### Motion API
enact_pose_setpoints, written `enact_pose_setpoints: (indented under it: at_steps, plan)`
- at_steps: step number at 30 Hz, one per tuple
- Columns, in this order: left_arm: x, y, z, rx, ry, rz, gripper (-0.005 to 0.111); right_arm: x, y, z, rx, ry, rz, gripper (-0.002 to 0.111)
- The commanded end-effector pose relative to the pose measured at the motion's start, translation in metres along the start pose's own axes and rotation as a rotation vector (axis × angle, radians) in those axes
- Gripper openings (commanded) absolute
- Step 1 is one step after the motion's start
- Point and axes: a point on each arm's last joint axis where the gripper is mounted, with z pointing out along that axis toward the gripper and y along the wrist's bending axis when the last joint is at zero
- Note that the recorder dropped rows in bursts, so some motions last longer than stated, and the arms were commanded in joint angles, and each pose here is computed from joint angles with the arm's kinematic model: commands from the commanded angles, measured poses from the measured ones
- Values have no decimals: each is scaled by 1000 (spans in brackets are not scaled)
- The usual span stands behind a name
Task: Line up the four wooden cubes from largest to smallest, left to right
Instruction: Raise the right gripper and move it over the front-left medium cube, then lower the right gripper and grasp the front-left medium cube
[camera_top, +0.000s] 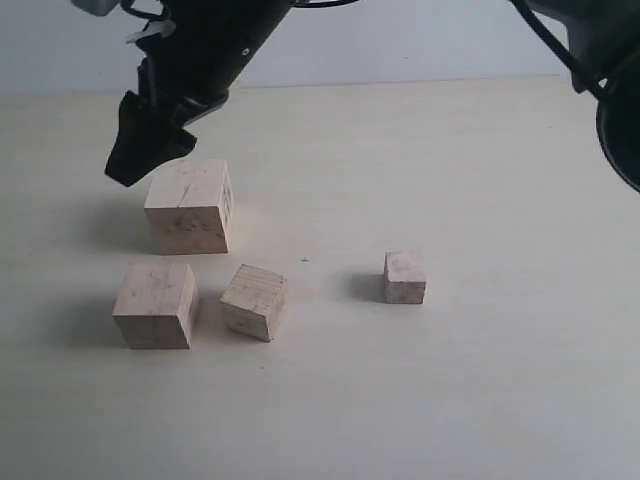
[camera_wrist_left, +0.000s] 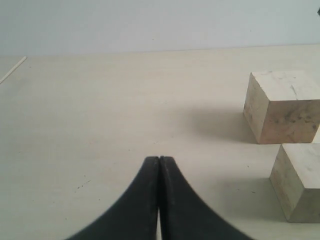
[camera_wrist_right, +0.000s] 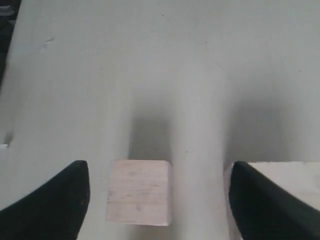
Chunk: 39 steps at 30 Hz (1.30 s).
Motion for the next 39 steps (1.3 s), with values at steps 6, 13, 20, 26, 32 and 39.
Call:
enact_pose_setpoints:
  at_steps: [6,13,20,26,32,39]
  plan:
    - [-1,0,0,1,-17,3,0,-8,15,-2,39,62,45,77]
    - [-1,0,0,1,-17,3,0,-1,19,8,33,116,66,77]
    - [-1,0,0,1,-17,3,0,16,38,-5,73,247,30,77]
    - [-1,0,0,1,-17,3,0,26,45,1,47,233,74,77]
    - [-1,0,0,2,-15,3,0,35,46,49,-9,218,61,77]
    - [-1,0,0,2,-15,3,0,45,34,84,61,216,20,77]
